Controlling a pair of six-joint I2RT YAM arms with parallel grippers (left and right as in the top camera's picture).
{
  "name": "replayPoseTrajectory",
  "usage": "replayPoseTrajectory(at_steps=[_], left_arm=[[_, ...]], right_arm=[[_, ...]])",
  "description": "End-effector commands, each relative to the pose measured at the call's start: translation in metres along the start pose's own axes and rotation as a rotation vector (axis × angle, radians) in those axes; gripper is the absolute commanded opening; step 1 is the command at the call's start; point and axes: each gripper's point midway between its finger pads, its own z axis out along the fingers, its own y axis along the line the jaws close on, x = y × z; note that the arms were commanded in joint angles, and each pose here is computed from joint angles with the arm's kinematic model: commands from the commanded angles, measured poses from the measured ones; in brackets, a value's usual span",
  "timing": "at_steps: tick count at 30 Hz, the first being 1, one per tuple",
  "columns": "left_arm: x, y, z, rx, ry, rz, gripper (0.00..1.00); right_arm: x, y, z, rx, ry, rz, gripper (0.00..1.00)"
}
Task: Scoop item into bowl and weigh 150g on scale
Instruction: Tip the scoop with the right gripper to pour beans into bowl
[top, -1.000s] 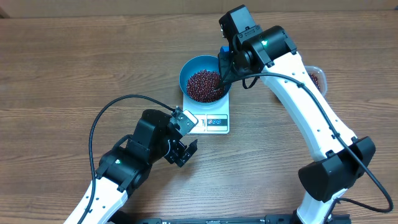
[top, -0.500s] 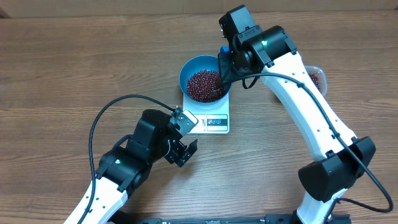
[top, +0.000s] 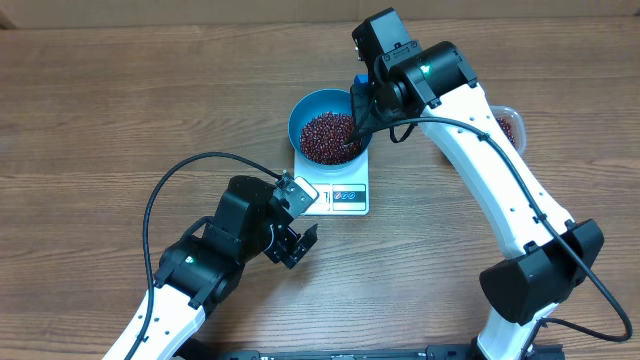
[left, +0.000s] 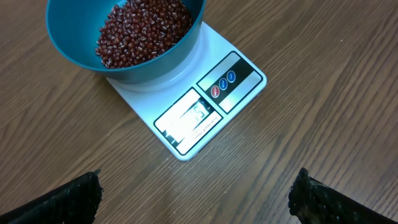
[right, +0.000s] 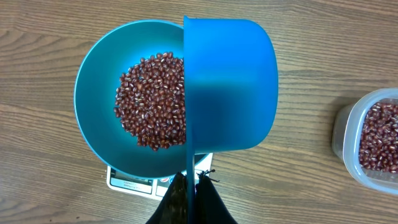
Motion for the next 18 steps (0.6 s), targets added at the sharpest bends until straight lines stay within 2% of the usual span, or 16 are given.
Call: replayPoseTrajectory(at_steps=[1,18], left_arm=[[0.0016,-0.0013,0.0018,0.014,0.003,-0.002,1.00],[0.0016,-0.0013,0.0018,0.015,0.002,-0.002,1.00]], right_arm=[[-0.0108,0.0043,-0.0264,-0.031,-0.073,0.003,0.04],[-0.0115,0.0095,-0.0267,-0.057,-0.074,-0.003,0.04]])
